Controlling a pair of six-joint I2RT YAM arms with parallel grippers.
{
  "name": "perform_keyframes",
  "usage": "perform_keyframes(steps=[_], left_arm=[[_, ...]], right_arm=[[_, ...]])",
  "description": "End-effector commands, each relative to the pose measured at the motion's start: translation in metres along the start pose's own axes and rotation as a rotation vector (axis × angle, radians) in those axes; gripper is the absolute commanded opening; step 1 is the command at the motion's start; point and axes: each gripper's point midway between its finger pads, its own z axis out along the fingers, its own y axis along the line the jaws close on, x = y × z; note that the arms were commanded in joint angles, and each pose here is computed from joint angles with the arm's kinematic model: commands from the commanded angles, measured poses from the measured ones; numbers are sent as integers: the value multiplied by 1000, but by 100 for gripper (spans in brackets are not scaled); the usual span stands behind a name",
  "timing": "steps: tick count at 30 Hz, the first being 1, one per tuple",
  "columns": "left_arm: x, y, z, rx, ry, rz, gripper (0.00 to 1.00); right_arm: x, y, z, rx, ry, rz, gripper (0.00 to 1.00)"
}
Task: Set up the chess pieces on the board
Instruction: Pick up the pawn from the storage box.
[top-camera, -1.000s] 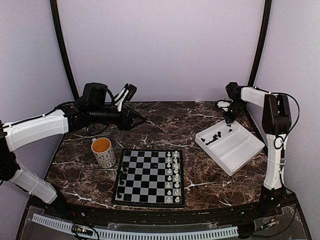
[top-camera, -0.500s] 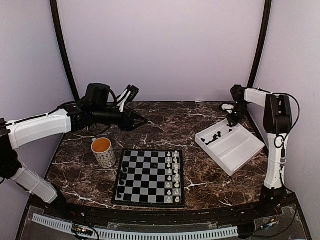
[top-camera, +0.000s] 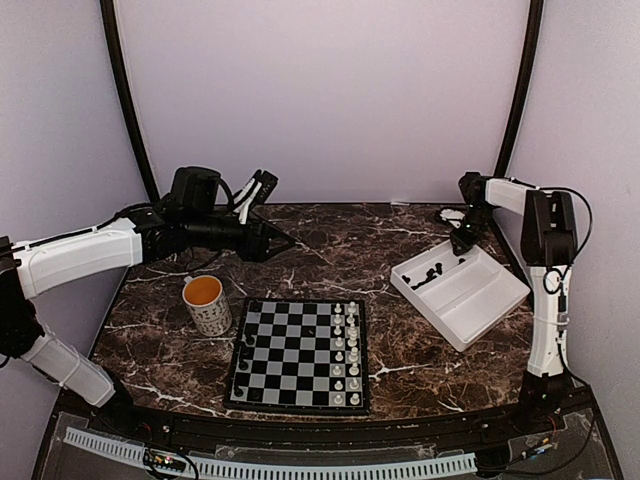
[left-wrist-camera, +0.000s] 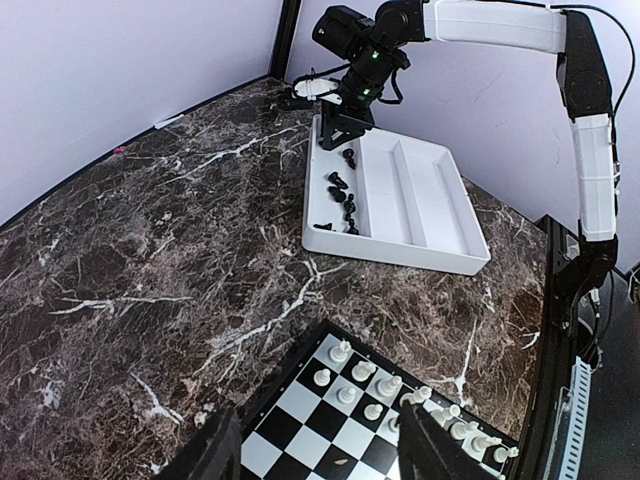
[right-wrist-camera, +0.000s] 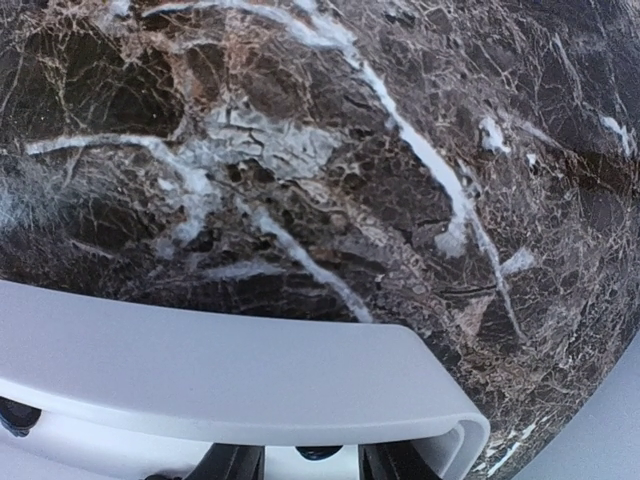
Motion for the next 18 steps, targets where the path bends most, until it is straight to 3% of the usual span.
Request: perform_keyframes(steps=[1, 9, 18], left_arm=[[-8, -6, -3, 14, -18, 5, 56], [-8, -6, -2, 18, -17, 11, 56], [-4, -6, -1, 22, -12, 10, 55]], right_arm=[[1, 3, 2, -29, 9, -3, 31], [10, 13, -2, -73, 36, -5, 29], [11, 18, -2, -104, 36, 11, 19]])
